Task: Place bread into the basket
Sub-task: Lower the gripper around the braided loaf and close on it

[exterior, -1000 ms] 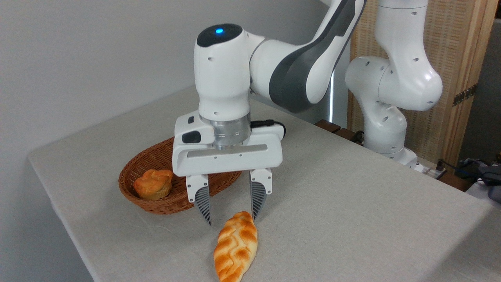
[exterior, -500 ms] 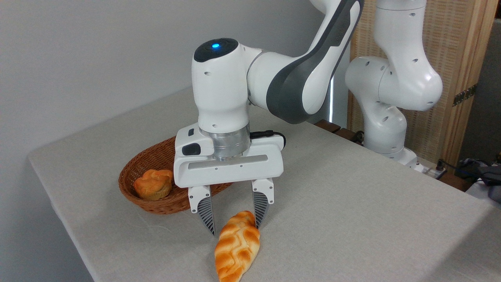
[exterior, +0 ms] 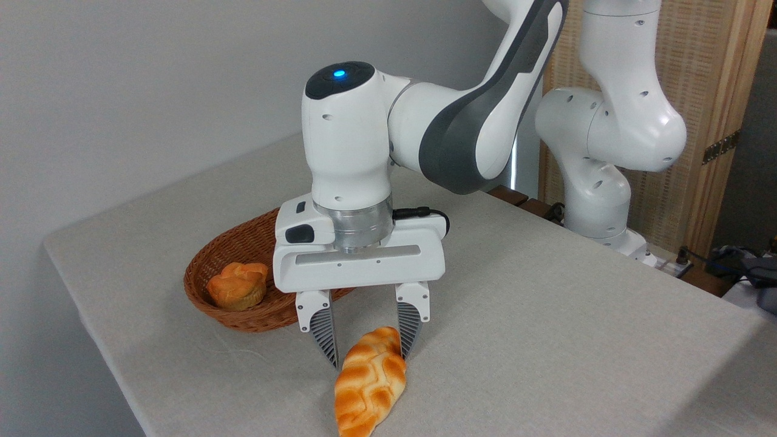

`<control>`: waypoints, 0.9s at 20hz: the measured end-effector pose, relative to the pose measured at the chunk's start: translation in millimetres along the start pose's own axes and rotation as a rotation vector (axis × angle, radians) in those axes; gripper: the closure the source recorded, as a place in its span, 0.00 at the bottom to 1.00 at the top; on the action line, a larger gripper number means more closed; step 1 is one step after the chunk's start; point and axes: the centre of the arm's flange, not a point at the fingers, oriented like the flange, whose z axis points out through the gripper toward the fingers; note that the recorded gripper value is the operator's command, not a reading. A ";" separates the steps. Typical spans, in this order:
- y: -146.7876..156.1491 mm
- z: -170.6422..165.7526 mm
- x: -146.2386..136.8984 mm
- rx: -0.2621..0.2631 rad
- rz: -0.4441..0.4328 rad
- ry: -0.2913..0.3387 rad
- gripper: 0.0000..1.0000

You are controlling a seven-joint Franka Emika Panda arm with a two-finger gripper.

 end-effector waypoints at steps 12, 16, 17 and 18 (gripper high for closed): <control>-1.2 0.4 -4.1 -0.021 0.255 -0.032 0.00; -1.3 0.0 -4.2 -0.023 0.271 -0.031 0.00; -1.3 -0.3 -4.2 -0.023 0.274 -0.030 0.00; -1.3 -0.7 -4.2 -0.023 0.280 -0.030 0.00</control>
